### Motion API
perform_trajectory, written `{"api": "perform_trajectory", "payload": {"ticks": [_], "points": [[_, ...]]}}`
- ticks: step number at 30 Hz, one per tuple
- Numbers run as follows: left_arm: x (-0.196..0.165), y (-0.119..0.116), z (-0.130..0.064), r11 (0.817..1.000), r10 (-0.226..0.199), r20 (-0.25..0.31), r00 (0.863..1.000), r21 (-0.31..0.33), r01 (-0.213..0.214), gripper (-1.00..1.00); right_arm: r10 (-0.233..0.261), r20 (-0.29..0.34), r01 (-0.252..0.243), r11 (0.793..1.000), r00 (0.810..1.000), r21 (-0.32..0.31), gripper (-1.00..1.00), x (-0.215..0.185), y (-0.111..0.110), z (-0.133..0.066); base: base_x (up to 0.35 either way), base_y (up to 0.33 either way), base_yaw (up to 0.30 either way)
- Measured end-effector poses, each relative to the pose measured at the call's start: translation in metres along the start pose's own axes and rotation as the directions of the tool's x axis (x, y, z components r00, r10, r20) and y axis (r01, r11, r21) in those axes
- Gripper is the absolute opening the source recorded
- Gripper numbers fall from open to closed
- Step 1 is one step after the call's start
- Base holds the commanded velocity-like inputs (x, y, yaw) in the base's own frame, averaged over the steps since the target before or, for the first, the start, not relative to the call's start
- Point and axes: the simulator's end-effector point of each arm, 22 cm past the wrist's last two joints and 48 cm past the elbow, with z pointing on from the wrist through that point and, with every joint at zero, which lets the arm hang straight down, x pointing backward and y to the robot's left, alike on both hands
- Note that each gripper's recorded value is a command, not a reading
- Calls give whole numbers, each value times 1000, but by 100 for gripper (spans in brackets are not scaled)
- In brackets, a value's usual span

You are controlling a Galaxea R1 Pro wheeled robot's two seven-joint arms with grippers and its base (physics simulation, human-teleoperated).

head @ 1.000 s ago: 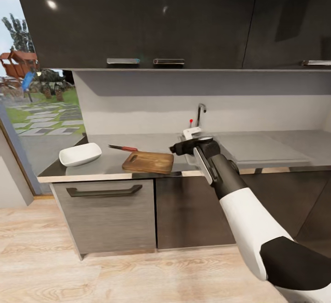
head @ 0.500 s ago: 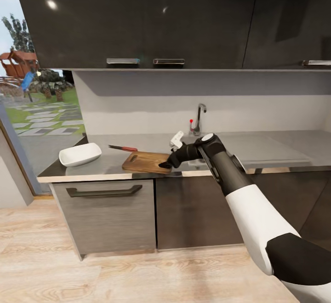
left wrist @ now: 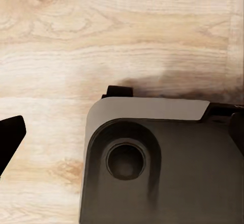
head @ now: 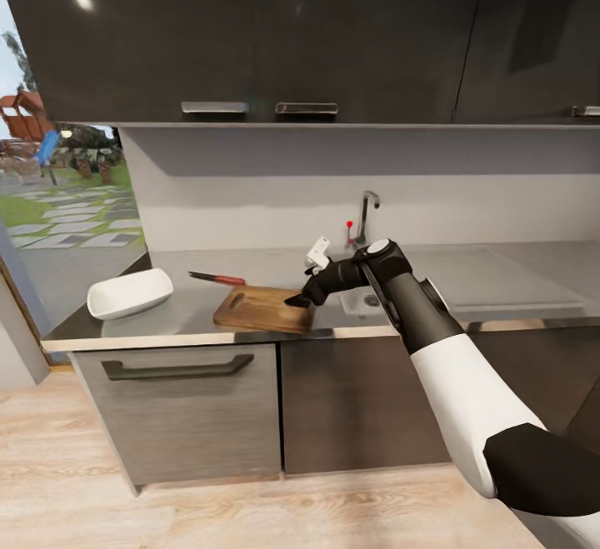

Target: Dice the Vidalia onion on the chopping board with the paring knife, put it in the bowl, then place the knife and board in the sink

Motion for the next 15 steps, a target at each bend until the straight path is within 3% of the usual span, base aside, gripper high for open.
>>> {"api": "perform_trajectory", "payload": {"ticks": [9, 15], "points": [[0, 2, 0, 999, -37, 0, 999, -7, 37, 100, -33, 22, 35, 997, 999, -72, 100, -7, 19, 1, 317, 0, 0], [3, 9, 0, 999, -41, -7, 999, -16, 41, 100, -40, 26, 42, 996, 999, -85, 100, -9, 23, 1, 316, 0, 0]]}}
